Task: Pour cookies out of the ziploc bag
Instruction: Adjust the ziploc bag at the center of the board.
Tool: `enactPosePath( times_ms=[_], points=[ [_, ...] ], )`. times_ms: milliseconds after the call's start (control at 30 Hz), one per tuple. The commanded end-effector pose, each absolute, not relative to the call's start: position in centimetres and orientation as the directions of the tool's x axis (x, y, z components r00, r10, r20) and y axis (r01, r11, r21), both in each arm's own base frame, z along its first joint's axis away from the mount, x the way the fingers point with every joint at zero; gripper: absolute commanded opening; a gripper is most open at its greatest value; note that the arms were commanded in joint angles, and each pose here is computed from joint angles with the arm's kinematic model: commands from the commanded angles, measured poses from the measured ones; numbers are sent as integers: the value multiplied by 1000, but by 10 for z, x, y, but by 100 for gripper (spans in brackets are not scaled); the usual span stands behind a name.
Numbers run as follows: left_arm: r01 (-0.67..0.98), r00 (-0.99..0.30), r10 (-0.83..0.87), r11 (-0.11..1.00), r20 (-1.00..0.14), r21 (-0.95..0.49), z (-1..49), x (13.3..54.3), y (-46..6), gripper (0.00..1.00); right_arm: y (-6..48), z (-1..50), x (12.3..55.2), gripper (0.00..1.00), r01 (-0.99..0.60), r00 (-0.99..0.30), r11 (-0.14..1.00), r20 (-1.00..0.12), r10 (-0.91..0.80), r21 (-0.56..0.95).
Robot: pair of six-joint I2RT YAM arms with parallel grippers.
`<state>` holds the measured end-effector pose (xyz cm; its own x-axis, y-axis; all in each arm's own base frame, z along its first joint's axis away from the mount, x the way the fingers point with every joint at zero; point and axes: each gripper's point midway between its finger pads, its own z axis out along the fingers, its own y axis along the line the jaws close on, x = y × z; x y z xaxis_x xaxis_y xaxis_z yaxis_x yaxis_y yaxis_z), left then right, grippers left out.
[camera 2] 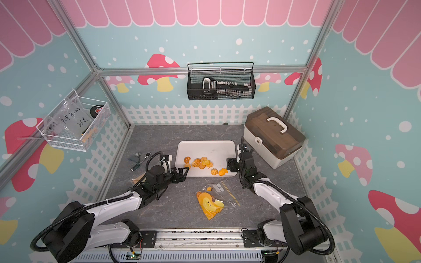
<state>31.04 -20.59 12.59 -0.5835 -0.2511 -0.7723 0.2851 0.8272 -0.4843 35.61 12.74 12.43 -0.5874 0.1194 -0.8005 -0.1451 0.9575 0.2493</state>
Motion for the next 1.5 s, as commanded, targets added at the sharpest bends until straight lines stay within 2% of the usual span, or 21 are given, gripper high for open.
enactPosePath(
  times_ms=[0,233,467,667,833,900,967,1000,1033,1133,1367,1467],
  points=[
    [379,-553,-225,789,-802,-483,143,307,-234,93,128,107,331,87,-138,-660,941,-737,144,308],
    [497,-598,-117,722,-793,-482,127,261,-286,90,132,80,298,87,-141,-745,915,-650,153,377],
    [522,-606,-92,704,-790,-482,119,227,-294,88,138,43,262,89,-122,-857,898,-501,119,423],
    [528,-635,-56,696,-770,-486,104,202,-301,86,124,59,230,89,-83,-851,892,-497,169,445],
    [498,-632,-40,744,-774,-446,97,195,-303,85,121,79,212,88,-92,-852,884,-496,169,458],
    [480,-637,-43,759,-769,-440,94,196,-302,80,121,79,210,88,-91,-859,882,-484,165,463],
    [450,-642,-53,782,-764,-432,90,200,-298,69,123,72,207,88,-85,-875,880,-457,158,467],
    [439,-643,-59,789,-764,-430,89,201,-297,54,125,67,207,88,-83,-883,877,-442,155,473],
    [433,-644,-59,794,-762,-427,88,202,-296,43,127,64,206,88,-83,-890,873,-429,152,481],
    [429,-644,-59,798,-762,-424,88,202,-295,28,134,57,205,87,-85,-900,853,-408,156,515],
    [426,-656,-35,807,-754,-409,82,204,-301,28,148,49,201,87,-97,-921,807,-360,150,583],
    [425,-663,-23,811,-748,-402,79,205,-303,28,152,44,196,83,-95,-933,794,-332,140,601]
  ],
)
